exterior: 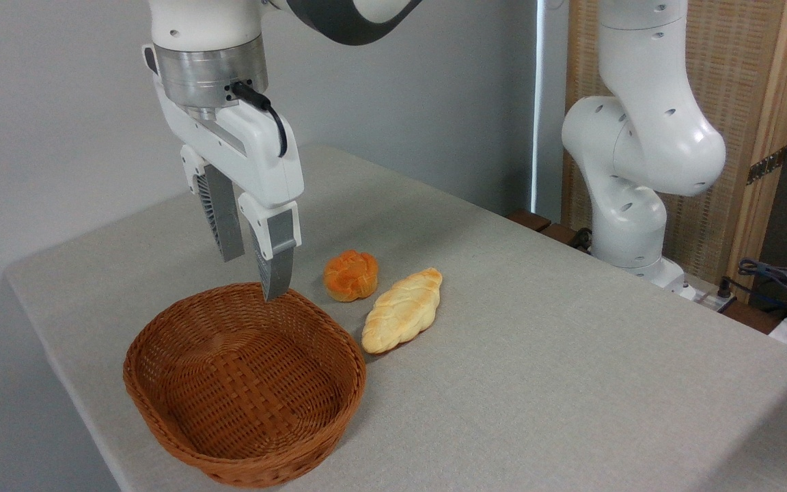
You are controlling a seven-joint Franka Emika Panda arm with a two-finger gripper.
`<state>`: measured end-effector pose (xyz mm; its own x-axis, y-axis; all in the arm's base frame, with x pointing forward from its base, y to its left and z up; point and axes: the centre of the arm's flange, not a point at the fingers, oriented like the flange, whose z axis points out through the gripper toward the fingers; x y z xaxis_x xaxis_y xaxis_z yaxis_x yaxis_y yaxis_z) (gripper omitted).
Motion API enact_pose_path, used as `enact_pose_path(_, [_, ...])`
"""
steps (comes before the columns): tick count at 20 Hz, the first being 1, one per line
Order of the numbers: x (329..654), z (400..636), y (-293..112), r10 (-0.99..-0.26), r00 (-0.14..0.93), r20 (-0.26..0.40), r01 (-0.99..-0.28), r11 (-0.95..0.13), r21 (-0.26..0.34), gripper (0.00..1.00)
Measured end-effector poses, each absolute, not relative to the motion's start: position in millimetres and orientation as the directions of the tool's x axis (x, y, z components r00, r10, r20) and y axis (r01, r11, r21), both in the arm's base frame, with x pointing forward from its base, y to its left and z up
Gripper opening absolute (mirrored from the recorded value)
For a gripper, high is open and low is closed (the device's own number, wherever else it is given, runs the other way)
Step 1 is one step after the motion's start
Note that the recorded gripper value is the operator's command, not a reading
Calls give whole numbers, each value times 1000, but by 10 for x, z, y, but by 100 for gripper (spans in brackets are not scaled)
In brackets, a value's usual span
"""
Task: Put bread into the basket
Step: 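Move the open gripper down toward the small round orange bun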
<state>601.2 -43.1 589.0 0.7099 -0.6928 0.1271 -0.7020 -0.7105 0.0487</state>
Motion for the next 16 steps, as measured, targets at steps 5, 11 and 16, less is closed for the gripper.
enact_pose_path(5, [6006, 5924, -326, -680, 722, 130, -689, -723, 44, 100])
enact_pose_path(11, [5979, 5987, -304, -677, 723, 138, -687, -726, 37, 100])
enact_pose_path(16, [5955, 6001, -305, -678, 723, 132, -688, -725, 43, 100])
